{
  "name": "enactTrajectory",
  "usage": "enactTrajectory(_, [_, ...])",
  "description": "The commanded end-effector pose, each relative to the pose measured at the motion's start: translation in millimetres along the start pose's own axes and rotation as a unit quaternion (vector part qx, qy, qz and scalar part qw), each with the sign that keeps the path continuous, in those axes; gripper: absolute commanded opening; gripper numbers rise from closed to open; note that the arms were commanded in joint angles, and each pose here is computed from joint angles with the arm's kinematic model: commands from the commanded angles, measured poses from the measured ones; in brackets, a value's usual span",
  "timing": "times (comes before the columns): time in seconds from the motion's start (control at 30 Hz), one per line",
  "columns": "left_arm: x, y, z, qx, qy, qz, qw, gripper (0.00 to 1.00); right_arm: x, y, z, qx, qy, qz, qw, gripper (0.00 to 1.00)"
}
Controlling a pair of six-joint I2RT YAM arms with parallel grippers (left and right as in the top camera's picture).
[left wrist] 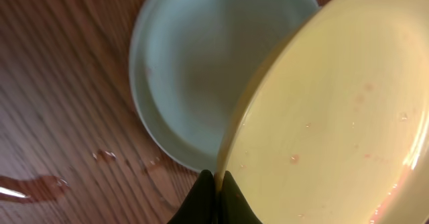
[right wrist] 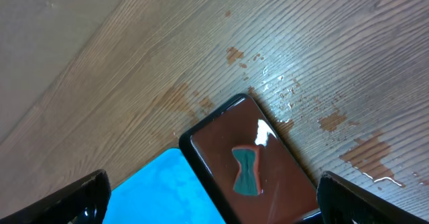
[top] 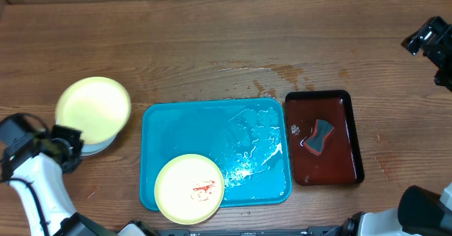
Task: Clean dirty plates on tray and stack at the side
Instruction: 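Carry the yellow plate left and lower it onto the white plate, then release the yellow plate and withdraw the left gripper, then reach left gripper to the stained yellow plate rim in teal tray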
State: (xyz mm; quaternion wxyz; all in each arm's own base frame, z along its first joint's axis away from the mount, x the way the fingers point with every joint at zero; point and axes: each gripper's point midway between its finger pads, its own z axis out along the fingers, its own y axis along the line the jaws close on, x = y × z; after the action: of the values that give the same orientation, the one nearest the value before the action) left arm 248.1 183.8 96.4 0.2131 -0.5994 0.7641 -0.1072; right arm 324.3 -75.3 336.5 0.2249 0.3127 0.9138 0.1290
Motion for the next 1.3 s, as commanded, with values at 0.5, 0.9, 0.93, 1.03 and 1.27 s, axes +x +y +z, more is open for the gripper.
enactTrajectory(0.5, [-16, 57, 49, -0.057, 0.042, -0.084, 0.994, 0.04, 2, 3, 0, -0.005, 0.002, -0.008, 1.000, 1.00])
enactTrajectory(0.9, [-23, 30, 51, -0.033, 0.027, -0.034, 0.999, 0.45, 2, 3, 0, -0.005, 0.002, -0.008, 1.000, 1.00])
enactTrajectory(0.93, [-22, 27, 51, -0.030, 0.029, -0.029, 0.999, 0.47, 2, 3, 0, -0.006, 0.002, -0.008, 1.000, 1.00])
enactTrajectory(1.03, [-21, 5, 48, -0.008, 0.036, 0.006, 0.999, 0.52, 2, 3, 0, -0.005, 0.002, -0.009, 1.000, 1.00])
enactTrajectory(1.27, [-8, -78, 12, 0.035, 0.048, 0.147, 0.987, 0.47, 0, 4, 0, -0.007, -0.002, -0.008, 1.000, 1.00])
